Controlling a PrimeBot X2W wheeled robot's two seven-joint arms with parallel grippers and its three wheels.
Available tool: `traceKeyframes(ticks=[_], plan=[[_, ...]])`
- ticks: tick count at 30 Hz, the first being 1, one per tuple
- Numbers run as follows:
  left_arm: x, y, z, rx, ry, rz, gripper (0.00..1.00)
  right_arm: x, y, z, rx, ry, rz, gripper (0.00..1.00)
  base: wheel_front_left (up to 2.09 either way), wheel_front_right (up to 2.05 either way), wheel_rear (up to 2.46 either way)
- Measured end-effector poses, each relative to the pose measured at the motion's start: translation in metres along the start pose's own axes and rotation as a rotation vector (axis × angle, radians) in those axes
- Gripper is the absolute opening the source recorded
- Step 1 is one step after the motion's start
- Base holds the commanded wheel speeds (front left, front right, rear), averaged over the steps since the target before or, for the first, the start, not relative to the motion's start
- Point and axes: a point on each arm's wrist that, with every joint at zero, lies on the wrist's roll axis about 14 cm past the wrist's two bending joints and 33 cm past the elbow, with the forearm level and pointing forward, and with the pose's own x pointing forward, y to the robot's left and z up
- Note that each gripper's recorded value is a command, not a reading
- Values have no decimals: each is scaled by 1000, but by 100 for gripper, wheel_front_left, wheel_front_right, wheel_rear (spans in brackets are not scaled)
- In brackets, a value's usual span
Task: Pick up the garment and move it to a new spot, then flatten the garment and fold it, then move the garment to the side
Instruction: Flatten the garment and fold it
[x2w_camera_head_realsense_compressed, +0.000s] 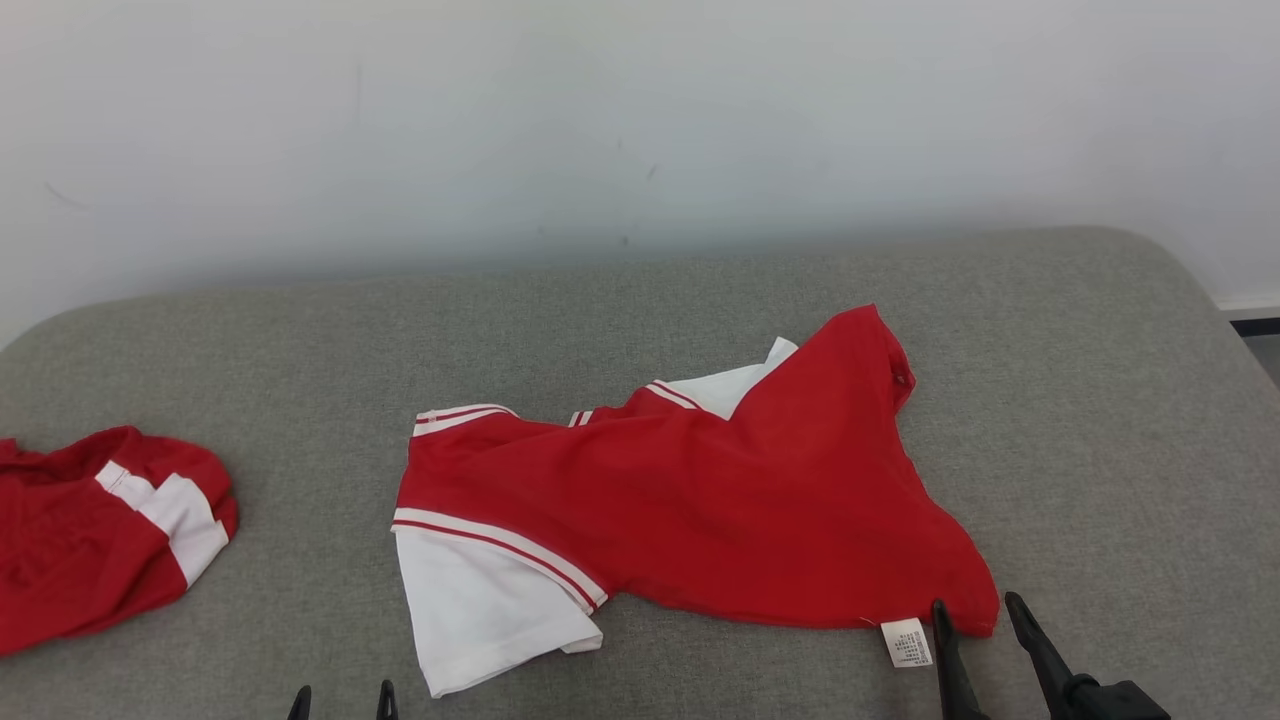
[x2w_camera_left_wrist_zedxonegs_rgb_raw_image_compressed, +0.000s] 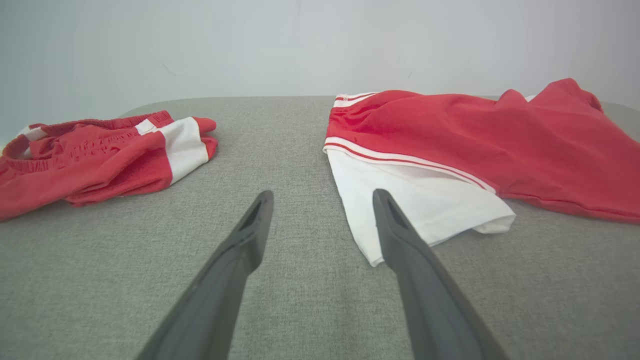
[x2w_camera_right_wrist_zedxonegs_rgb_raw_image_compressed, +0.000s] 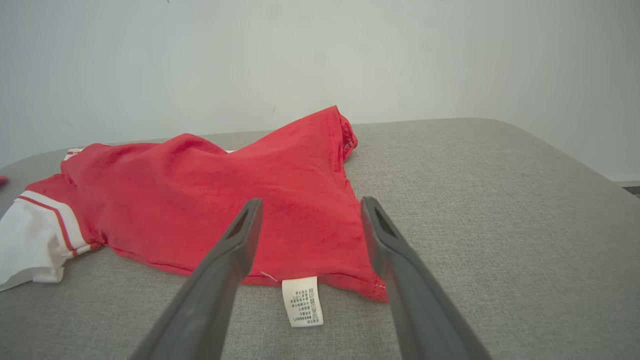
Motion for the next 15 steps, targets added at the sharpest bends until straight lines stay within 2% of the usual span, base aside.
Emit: traceKeyframes(ticks=[6,15], plan=[[4,-3,0,-1,1,-11,100,1,-9,-1,-10,28,-18,100,0,0,0],[22,-26,-20,1,89,-96,100,3,-40,-16,-80,211,-38,100,0,0,0]])
